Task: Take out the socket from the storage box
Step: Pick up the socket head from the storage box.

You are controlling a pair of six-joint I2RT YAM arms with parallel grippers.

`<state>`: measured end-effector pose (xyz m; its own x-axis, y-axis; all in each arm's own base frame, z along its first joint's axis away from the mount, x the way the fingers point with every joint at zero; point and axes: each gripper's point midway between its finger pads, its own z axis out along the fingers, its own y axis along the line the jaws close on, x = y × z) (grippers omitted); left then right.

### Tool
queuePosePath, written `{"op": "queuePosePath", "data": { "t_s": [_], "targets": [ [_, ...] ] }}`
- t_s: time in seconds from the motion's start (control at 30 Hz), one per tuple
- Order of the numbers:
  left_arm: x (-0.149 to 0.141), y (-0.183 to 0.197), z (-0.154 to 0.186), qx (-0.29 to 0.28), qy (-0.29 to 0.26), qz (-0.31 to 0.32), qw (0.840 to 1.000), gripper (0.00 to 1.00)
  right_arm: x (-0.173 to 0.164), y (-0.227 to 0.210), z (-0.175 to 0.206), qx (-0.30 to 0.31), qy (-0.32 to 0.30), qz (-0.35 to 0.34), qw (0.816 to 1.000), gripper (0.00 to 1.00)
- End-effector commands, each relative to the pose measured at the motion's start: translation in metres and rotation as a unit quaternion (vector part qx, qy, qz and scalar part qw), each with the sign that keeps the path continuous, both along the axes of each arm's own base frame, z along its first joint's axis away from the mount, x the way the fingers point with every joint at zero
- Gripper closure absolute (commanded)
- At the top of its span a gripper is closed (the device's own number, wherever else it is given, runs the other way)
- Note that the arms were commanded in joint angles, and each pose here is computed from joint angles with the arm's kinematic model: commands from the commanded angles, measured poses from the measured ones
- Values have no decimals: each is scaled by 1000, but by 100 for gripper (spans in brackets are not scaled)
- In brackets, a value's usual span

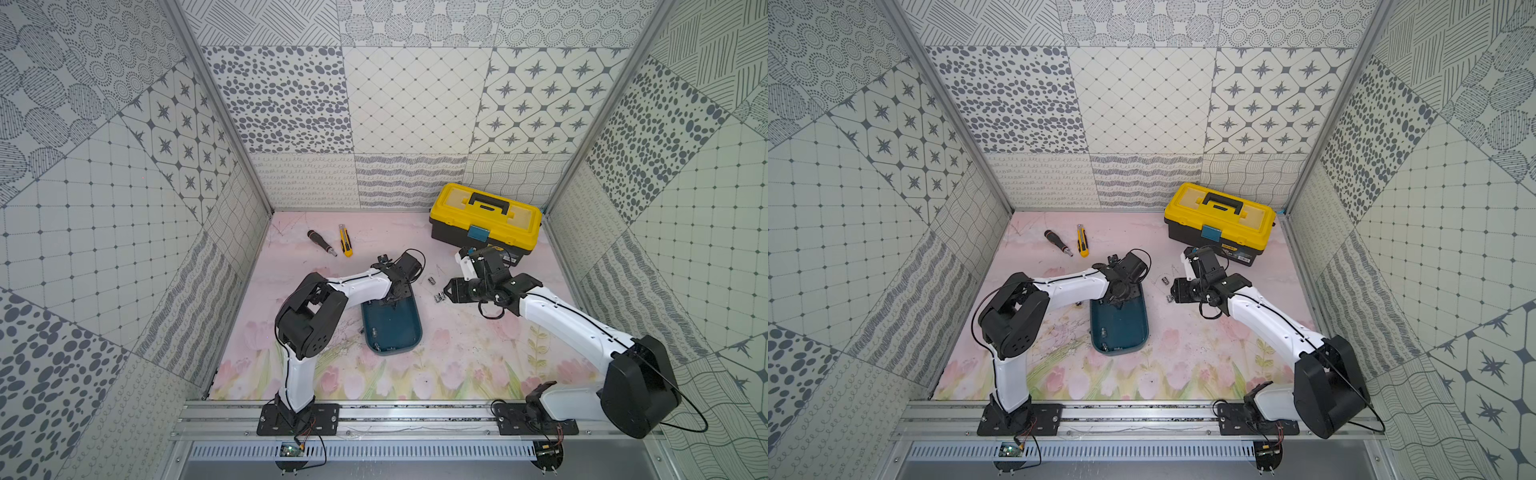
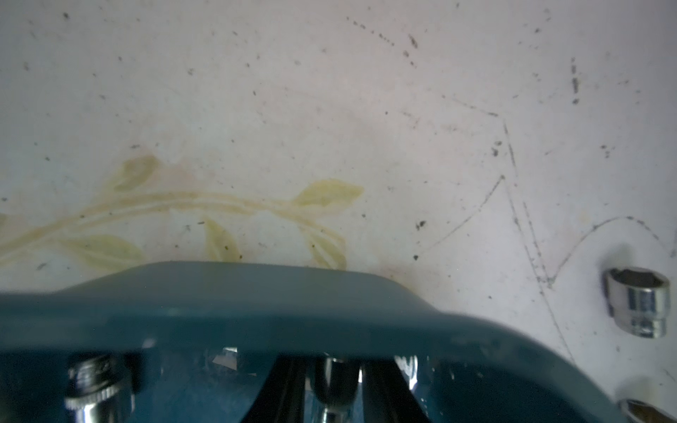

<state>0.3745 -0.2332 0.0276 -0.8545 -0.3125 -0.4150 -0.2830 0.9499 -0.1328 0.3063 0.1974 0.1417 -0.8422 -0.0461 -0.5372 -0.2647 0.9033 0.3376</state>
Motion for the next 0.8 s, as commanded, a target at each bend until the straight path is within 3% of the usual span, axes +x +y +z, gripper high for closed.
{"op": "queuePosePath", "data": {
  "t_s": [0.0,0.2,0.6,0.77],
  "targets": [
    [-22,11,-11,28,60,-25,998,81,5,1,11,15,-23,-4,1000,52],
    [-25,11,2,16,47,-37,998,87,5,0,11,15,-23,-5,1000,52],
    [-40,22,60,-20,15,-65,998,86,5,0,10,19,-21,-6,1000,52],
    [-40,23,64,-32,14,-74,997,86,5,2,9,25,-21,-7,999,52]
  ]
}}
